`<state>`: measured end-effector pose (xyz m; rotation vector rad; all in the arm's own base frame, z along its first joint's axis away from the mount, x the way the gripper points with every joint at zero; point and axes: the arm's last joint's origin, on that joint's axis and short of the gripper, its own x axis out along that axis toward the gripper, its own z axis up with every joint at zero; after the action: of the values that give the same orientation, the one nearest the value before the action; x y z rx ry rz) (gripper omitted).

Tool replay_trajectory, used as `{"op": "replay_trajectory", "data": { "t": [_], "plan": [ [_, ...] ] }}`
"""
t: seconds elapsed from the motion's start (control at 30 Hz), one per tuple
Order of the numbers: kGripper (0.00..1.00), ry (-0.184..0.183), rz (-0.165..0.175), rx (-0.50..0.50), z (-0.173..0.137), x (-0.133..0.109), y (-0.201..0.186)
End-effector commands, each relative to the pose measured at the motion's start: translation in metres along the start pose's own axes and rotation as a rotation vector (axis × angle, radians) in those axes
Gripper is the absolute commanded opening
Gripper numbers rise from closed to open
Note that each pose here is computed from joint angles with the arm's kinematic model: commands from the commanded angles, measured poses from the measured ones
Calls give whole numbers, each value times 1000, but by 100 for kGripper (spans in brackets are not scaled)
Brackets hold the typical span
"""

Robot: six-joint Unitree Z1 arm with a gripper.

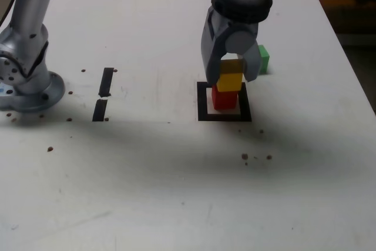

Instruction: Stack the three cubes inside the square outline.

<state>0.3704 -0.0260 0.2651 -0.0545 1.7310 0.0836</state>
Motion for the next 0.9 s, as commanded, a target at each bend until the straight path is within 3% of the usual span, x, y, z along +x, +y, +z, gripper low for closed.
{"op": "replay_trajectory", "data": {
  "t": [0.0,0.57,0.7,0.87],
  "plan": [
    [24,0,-2,-3,0,0,0],
    [36,11,-1,-9,-2,2,2],
    [48,19,-1,-9,-3,4,2],
    [74,26,-3,-8,-3,6,2]
  ]
}}
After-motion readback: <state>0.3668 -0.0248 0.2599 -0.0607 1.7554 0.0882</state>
